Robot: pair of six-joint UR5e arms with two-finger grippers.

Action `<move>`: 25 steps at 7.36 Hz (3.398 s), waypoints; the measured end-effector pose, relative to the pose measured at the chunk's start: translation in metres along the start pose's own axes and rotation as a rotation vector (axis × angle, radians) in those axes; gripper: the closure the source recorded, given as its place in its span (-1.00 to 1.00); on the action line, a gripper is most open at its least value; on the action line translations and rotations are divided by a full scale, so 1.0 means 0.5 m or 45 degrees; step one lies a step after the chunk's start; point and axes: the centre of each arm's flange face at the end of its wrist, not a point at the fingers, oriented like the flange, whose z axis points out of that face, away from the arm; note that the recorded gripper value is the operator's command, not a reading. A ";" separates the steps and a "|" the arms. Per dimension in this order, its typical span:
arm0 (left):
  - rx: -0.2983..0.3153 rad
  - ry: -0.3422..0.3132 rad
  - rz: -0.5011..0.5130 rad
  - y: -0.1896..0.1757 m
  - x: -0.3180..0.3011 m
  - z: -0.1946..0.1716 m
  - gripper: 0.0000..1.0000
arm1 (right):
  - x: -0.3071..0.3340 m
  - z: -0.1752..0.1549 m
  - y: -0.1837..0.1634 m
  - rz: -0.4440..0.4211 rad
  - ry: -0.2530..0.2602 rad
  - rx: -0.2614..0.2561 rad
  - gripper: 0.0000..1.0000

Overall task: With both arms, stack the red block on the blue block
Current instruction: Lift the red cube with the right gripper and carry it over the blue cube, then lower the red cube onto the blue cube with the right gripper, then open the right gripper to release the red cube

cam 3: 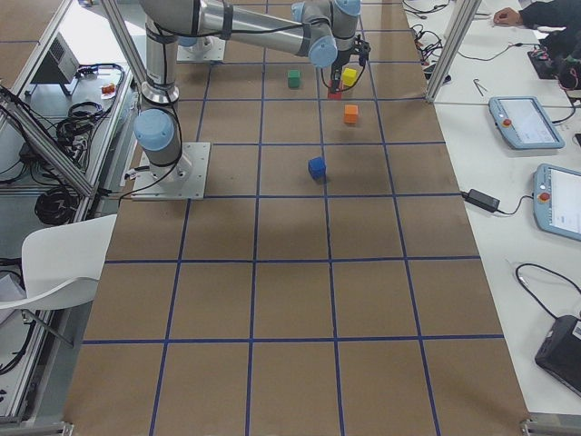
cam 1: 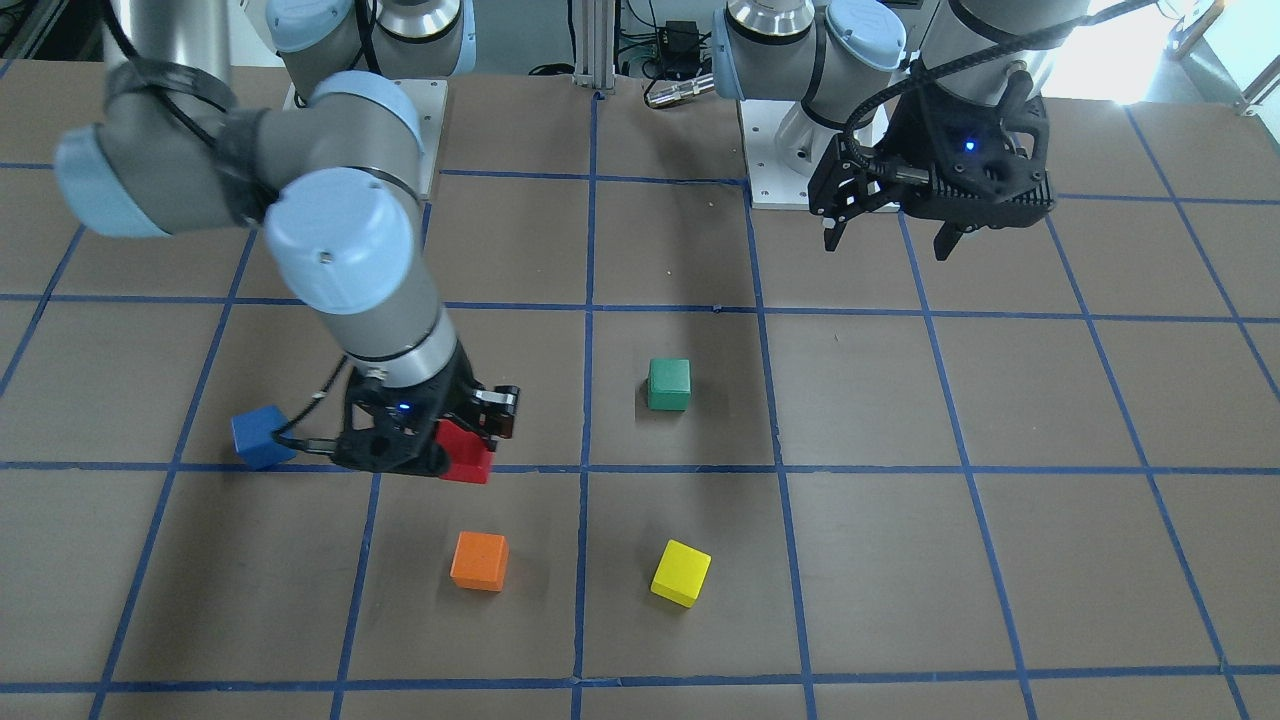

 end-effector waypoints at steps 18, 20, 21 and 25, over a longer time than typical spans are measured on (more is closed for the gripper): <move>-0.005 -0.001 -0.017 -0.014 -0.001 0.010 -1.00 | 0.435 0.180 0.074 -0.465 -0.003 0.015 -0.76; -0.004 -0.002 -0.019 -0.013 -0.001 0.009 -1.00 | 0.435 0.183 0.077 -0.463 -0.004 0.010 -1.00; -0.004 -0.003 -0.019 -0.013 -0.001 0.008 -1.00 | 0.435 0.176 0.075 -0.461 0.000 0.014 -1.00; -0.004 -0.001 -0.019 -0.014 -0.001 0.009 -1.00 | 0.431 0.006 0.086 -0.400 0.054 -0.030 -1.00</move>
